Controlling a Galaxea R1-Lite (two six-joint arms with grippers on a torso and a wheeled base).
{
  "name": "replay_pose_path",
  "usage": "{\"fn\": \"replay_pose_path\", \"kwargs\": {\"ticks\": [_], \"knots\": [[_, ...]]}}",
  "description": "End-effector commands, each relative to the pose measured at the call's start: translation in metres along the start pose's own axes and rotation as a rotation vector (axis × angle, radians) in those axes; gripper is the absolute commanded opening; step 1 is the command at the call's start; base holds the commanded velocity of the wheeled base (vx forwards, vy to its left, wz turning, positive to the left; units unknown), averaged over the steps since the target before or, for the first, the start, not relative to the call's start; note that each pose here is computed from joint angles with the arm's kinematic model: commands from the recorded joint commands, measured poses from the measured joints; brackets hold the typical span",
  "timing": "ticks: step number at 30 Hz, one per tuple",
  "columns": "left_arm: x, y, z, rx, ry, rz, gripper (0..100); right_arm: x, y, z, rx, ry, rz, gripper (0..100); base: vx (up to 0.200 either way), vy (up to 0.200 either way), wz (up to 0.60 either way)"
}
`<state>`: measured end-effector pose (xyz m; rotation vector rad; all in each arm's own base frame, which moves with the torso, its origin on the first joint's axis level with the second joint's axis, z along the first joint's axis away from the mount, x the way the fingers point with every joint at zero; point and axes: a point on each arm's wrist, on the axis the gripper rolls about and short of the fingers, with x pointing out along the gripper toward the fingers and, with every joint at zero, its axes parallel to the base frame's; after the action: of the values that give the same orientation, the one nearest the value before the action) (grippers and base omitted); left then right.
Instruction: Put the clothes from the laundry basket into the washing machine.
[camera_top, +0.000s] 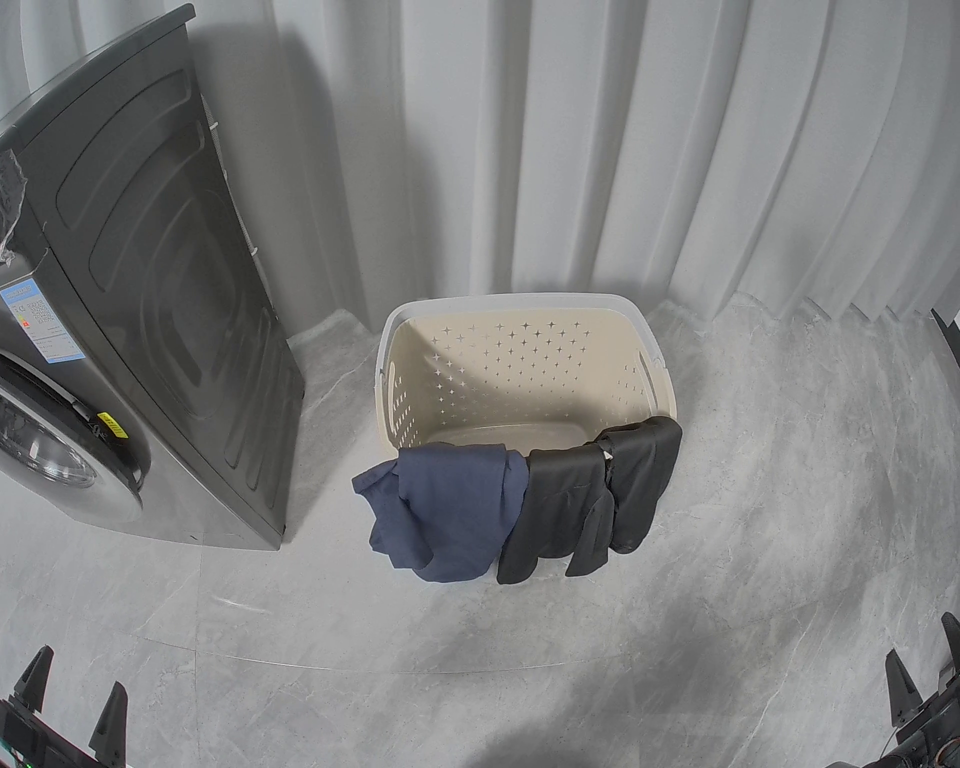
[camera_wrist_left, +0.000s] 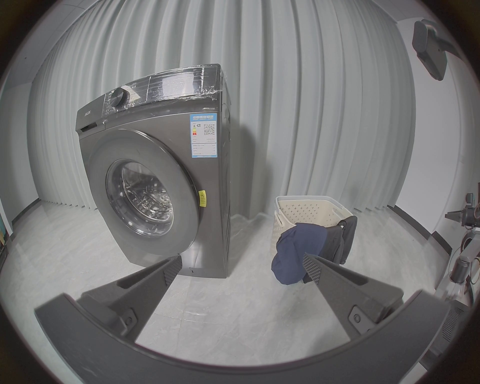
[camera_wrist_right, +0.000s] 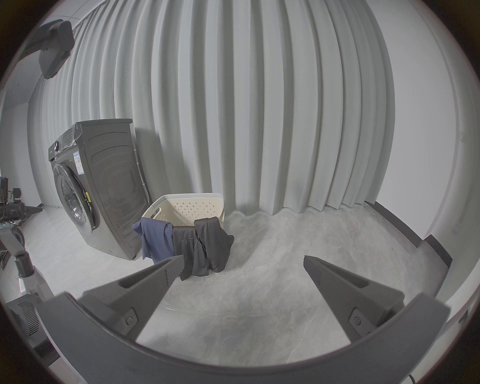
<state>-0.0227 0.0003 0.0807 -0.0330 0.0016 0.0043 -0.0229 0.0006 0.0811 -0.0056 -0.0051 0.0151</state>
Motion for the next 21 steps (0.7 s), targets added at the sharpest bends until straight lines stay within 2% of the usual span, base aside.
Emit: {"fn": "replay_pose_path", "kwargs": {"ticks": [1,12,21], "knots": [[0.0003,0.0001,-0.0048,-0.001,0.004,0.002,100,0.0,0.0001,-0.0052,-0.001,0.001,0.0,100,0.2,0.0,0.0],[0.0003,0.0002,-0.0048,-0.001,0.004,0.0,100,0.0,0.0001,-0.0052,-0.001,0.001,0.0,100,0.2,0.0,0.0],[0.0003,0.0002,-0.0048,-0.001,0.004,0.0,100,0.0,0.0001,-0.0052,-0.001,0.001,0.0,100,0.0,0.0,0.0]]}}
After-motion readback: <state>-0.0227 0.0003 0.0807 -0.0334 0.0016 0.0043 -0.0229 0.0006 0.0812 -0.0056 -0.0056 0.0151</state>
